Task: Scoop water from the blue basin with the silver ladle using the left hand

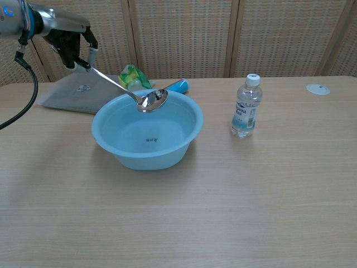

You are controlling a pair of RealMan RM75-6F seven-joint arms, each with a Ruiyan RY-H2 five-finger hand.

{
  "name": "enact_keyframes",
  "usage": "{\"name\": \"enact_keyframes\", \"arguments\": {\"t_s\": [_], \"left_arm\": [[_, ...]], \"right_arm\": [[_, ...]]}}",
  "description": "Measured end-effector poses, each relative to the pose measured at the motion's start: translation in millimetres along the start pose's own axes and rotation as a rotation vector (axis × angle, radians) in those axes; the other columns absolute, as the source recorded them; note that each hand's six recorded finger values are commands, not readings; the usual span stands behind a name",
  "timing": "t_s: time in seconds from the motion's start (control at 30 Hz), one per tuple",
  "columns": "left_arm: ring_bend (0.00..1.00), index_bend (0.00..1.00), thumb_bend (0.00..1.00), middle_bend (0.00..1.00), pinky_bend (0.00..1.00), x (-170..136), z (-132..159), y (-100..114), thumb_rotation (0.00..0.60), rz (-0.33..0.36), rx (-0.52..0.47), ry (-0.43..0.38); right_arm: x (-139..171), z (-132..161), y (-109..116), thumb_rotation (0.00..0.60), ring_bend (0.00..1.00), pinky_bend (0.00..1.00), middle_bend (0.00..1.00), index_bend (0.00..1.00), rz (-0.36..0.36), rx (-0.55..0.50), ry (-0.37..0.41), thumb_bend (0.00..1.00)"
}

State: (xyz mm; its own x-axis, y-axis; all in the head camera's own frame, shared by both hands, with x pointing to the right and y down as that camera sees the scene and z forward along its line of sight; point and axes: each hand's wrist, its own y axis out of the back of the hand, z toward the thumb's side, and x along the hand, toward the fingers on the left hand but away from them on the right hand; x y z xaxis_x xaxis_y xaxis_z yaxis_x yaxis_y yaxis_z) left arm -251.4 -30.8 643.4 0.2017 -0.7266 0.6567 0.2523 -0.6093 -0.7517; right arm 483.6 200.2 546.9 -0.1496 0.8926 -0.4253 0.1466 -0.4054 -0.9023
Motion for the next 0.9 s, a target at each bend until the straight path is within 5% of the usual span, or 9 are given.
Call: {"name": "enact_keyframes", "arguments": {"t_s": [0.47,0.9], "left_arm": [[1.00,0.96,0.58,0.99,1.00,49.6,45.7,-10.1,0.600,-0.044,0.227,0.073],[1.00,0.96,0.58,0.99,1.00,59.6,71.4,-12.8,0.600,0.000,0.451,0.088]], "right_arm": [[-0.8,-0.1,0.6,0.600,0.00,0.00,0.00,0.00,0.007,-0.012,-0.001,0.00],[-1.8,-4.5,2.5,0.600,0.00,0.00,0.00,0.00,0.012,-0.033,-0.007,0.00]]}}
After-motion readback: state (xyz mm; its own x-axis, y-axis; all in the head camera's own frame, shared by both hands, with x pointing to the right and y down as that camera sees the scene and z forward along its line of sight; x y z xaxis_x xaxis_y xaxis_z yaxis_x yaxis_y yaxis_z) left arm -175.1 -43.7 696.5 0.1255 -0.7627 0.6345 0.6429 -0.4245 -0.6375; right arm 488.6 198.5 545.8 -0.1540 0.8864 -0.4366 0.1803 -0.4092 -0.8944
